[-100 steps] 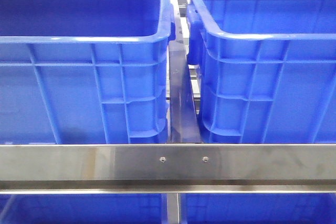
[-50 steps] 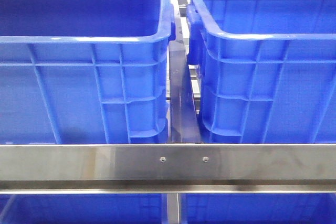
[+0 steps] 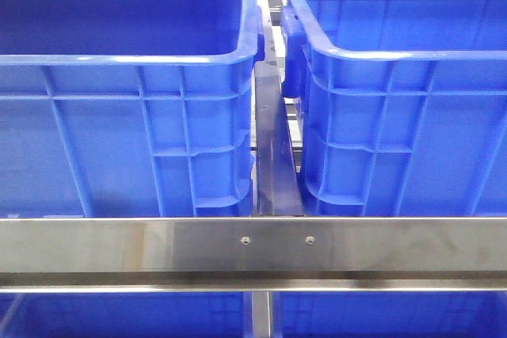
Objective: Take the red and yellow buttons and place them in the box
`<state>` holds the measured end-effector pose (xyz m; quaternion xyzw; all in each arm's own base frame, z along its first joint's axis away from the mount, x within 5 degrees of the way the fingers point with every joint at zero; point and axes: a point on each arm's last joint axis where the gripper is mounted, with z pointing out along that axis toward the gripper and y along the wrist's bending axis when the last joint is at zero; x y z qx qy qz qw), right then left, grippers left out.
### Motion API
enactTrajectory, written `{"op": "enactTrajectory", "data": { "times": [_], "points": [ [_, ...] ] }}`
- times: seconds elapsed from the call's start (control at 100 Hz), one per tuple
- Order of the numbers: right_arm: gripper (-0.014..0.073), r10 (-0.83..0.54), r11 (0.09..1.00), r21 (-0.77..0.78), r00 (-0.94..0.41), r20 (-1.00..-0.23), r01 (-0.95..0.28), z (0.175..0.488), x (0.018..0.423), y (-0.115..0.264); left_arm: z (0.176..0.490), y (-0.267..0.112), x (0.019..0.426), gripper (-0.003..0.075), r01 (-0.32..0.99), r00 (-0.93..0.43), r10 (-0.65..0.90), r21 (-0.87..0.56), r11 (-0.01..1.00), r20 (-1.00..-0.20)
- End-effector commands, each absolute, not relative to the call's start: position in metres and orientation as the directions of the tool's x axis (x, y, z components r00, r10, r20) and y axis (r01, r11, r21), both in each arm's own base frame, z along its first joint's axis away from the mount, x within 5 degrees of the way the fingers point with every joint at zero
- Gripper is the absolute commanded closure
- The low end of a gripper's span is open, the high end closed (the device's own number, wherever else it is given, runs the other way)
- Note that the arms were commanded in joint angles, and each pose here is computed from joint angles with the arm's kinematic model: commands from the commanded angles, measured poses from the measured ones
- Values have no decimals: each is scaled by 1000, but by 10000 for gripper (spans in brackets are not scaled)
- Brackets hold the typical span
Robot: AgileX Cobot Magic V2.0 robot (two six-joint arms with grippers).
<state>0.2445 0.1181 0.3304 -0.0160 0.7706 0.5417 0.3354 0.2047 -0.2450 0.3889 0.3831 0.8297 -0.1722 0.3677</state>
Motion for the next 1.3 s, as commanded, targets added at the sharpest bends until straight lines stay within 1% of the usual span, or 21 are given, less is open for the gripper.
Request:
{"op": "enactTrajectory", "data": {
  "times": [0.0,0.19,0.28,0.45,0.57,0.68,0.81,0.93,1.1,1.29],
  "points": [
    [442,368,356,820,-739,-565,-449,352,241,119,414,-242,199,218,767,-370,435,-6,641,-821],
    [442,392,411,792,-697,-601,-452,351,247,112,416,-240,200,211,760,-377,424,-14,650,-823],
    [442,424,440,788,-674,-605,-431,351,252,102,418,-236,202,211,749,-381,412,-16,662,-828],
    [442,473,477,778,-626,-620,-409,352,259,76,425,-216,214,212,692,-404,364,-20,721,-839],
    [442,491,487,773,-604,-628,-407,354,261,62,430,-193,227,229,624,-430,312,-28,781,-847],
    [442,504,499,769,-588,-633,-401,354,262,53,433,-164,237,228,541,-455,257,-35,840,-852],
    [442,509,520,757,-569,-646,-395,354,263,45,426,-127,242,228,430,-477,189,-40,902,-858],
    [442,506,547,739,-548,-666,-393,354,265,42,416,-91,235,228,323,-479,118,-50,945,-870],
    [442,498,593,707,-513,-699,-386,353,267,39,400,-48,210,228,178,-443,12,-75,981,-896],
    [442,488,660,660,-463,-740,-359,351,271,34,388,-23,175,228,88,-387,-67,-109,990,-920]
  ]
}}
